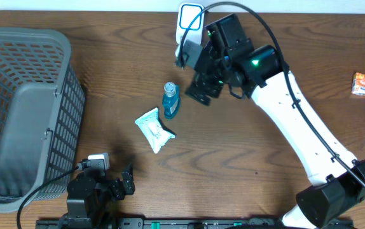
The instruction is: Scan the item barcode
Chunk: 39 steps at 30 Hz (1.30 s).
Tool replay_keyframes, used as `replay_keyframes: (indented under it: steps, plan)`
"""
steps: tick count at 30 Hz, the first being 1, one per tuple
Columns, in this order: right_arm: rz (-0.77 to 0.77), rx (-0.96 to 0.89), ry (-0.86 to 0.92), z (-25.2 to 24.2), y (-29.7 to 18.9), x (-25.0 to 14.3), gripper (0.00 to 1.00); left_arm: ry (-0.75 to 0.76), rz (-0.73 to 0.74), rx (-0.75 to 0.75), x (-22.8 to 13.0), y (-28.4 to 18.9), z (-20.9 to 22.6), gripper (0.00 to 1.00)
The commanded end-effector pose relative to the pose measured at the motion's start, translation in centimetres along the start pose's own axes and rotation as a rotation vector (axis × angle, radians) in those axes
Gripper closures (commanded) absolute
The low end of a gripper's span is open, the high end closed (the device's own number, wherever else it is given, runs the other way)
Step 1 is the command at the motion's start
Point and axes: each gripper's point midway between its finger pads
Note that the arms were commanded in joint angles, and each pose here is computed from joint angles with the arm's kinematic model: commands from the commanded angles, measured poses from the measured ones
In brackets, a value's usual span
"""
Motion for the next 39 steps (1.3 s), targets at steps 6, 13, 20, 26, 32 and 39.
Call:
replay_keyframes:
  steps: [6,13,20,26,32,39]
  plan:
    - [-0.01,0.259,-0.523,1.3,3.5,-2.5,0.01,-0.005,0.038,-0.011,-1.0,0.2,-0.2,0.01]
    - [-0.058,0.351,-0.554,1.6,7.8,-2.6,0.01,-0.005,0.038,-0.011,-1.0,0.2,-0.2,0.01]
    - [-0.153,0.394,-0.661,2.5,8.4,-1.5,0.01,-0.005,0.038,-0.011,-1.0,0.2,-0.2,0.01]
    - [-0.208,0.384,-0.686,2.3,9.9,-0.4,0.01,-0.005,0.038,-0.011,-1.0,0.2,-0.2,0.01]
    - [-0.239,0.451,-0.673,3.2,12.1,-0.8,0.01,-0.005,0.038,-0.011,-1.0,0.2,-0.2,0.01]
    - [-0.238,0.49,-0.726,5.0,13.2,-1.1,0.03,-0.005,0.038,-0.011,-1.0,0.2,-0.2,0.01]
Point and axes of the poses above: each gripper's point midway between its finger pads, its own y axis out along the fingers, its own z axis along the line the jaws close on, x = y × z, and after that the axes turned 15 degrees about y, right-handed
